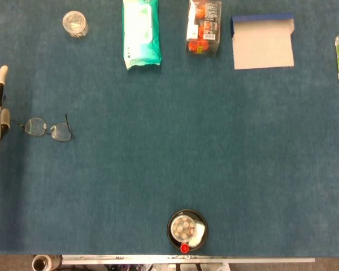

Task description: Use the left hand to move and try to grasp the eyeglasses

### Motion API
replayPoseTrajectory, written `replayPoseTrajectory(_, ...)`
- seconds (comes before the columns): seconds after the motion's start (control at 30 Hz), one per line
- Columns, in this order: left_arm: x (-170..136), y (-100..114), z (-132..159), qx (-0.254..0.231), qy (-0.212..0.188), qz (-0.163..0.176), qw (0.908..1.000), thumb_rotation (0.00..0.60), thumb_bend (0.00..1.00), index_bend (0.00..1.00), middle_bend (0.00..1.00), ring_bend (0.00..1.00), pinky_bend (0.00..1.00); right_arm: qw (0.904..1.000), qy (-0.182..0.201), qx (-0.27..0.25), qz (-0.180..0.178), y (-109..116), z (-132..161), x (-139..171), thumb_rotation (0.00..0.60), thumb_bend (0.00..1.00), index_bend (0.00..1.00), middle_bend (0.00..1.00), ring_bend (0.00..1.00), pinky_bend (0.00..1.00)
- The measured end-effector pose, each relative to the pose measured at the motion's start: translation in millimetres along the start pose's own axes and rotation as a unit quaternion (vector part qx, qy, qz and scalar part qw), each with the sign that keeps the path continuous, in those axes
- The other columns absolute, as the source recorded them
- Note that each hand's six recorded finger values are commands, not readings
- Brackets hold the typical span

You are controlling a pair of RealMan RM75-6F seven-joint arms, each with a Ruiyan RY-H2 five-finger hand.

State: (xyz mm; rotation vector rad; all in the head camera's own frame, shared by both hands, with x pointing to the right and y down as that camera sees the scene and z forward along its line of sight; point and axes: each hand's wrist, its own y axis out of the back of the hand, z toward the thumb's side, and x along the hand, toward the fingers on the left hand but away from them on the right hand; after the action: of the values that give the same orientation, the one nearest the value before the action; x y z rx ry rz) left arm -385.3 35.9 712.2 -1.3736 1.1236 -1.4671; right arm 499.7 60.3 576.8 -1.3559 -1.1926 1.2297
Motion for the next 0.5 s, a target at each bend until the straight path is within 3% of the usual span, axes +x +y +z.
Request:
replayPoseTrajectory(0.27, -14.2, 11.0, 0.5, -0.018, -0.008, 0.004, 0.9998, 0.6, 0.47, 0.0, 0.0, 0.0, 0.07, 1.0, 0.0, -0.002, -0.003, 2.1, 0.0, 0.4, 0.6, 0.66, 0.44, 0.44, 0.41, 0.55)
replayPoseTrajectory(0.5, -26.3, 21.1, -17.7, -0.009, 0.008, 0.013, 0.9998, 0.6, 0.47, 0.0, 0.0, 0.0, 0.07, 1.0, 0.004, -0.002, -0.004, 2.5, 1.8, 1.9, 0.6, 0.66, 0.44, 0.44, 0.41, 0.55)
